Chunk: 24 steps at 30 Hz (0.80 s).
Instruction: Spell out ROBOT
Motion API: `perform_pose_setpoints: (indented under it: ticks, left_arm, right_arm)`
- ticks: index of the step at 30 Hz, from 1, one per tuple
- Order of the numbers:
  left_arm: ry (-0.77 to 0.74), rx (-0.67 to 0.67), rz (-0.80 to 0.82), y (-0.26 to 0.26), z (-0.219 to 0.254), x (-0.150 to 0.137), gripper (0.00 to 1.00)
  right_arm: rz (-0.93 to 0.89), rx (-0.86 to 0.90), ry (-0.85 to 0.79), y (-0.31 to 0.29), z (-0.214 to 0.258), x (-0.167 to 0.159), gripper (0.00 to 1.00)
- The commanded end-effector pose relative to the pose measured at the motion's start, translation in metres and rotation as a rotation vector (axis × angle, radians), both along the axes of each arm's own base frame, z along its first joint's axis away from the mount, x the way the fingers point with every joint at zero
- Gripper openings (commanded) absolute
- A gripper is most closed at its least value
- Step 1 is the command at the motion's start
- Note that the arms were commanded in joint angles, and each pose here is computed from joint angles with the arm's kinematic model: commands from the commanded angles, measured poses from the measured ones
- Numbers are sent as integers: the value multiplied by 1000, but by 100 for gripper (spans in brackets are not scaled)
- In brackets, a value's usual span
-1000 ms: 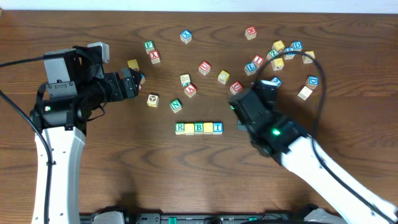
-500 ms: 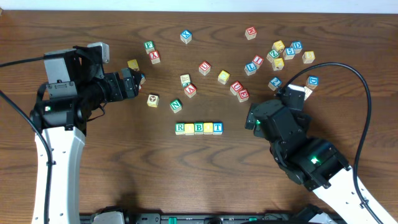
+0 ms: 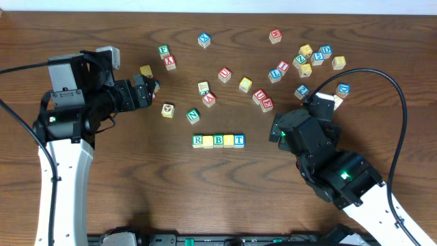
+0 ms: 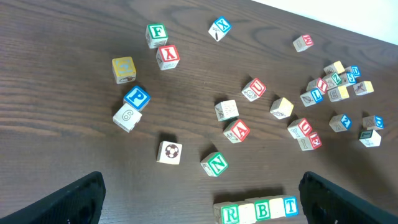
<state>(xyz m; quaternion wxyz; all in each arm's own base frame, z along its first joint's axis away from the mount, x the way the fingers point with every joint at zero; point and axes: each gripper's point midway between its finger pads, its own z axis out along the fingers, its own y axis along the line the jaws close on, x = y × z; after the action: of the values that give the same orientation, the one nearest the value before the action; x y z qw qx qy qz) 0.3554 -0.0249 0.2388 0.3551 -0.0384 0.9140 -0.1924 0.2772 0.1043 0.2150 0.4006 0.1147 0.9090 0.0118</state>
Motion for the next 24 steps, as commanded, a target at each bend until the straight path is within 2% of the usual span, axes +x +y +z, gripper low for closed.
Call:
perform_pose_setpoints:
  ticks: [1, 11, 14, 19, 24]
  left_arm:
    - [-28, 0, -12, 0, 10, 3, 98]
    - [-28, 0, -12, 0, 10, 3, 98]
    - [-13, 46, 32, 10, 6, 3, 98]
    - [117, 181, 133, 31, -19, -29, 98]
    - [95, 309, 171, 35, -35, -63, 98]
  right_arm:
    - [-18, -8, -21, -4, 7, 3, 99]
    - [-18, -8, -21, -4, 7, 3, 99]
    - [-18, -8, -21, -4, 7, 3, 99]
    - [-18, -8, -21, -4, 7, 3, 99]
    - [-18, -8, -21, -4, 7, 3, 99]
